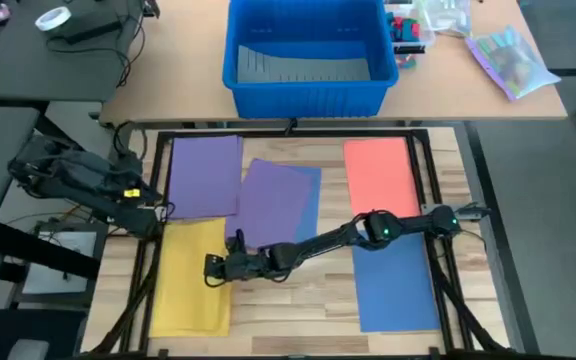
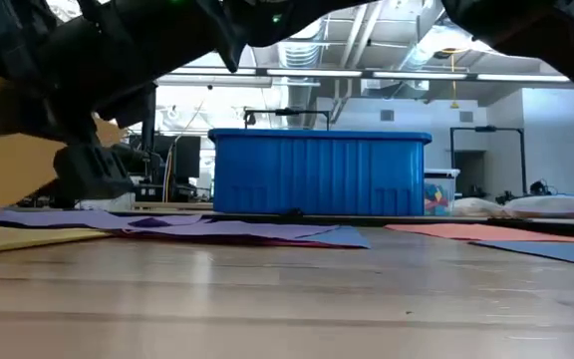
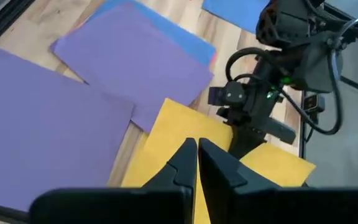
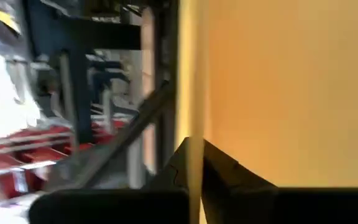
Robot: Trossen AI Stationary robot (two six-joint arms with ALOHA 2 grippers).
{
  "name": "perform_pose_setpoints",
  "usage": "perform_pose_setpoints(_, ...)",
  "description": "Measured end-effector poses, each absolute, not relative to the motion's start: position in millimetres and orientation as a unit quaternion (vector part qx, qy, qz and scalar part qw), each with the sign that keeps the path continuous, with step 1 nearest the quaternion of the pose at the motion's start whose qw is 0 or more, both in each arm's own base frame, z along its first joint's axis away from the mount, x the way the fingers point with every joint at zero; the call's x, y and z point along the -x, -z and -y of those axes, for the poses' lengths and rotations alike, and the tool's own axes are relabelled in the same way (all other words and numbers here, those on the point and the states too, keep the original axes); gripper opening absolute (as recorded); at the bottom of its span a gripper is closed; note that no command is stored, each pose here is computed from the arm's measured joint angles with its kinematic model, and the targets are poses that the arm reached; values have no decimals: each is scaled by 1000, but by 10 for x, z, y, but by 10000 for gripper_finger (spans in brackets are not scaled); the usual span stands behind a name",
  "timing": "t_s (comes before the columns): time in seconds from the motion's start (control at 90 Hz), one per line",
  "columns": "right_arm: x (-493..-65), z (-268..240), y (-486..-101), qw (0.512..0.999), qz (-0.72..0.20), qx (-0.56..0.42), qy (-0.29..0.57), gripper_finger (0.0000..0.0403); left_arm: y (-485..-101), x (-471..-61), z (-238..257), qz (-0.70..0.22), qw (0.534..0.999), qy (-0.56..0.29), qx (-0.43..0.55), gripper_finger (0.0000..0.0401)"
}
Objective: Organize paper
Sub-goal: Stack the yellow colored paper on top of the other yellow colored papers
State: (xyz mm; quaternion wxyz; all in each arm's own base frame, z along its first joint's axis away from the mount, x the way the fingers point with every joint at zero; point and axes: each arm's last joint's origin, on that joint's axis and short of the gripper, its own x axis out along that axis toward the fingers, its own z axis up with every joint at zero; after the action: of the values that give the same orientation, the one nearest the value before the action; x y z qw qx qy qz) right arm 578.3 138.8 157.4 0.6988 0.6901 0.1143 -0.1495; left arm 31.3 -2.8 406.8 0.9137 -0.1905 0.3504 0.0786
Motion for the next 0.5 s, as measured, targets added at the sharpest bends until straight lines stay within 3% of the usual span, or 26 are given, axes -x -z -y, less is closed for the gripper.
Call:
perform_pose_setpoints(0.144, -5795, -1408, -1635, 695, -73, -700, 145, 0, -4044, -335, 36, -354, 912, -79, 191, 0)
perform_pose_setpoints(0.5, -5798, -1412, -1648, 709, -73, -687, 138, 3, -4053, -342, 39, -349, 914, -75, 192, 0)
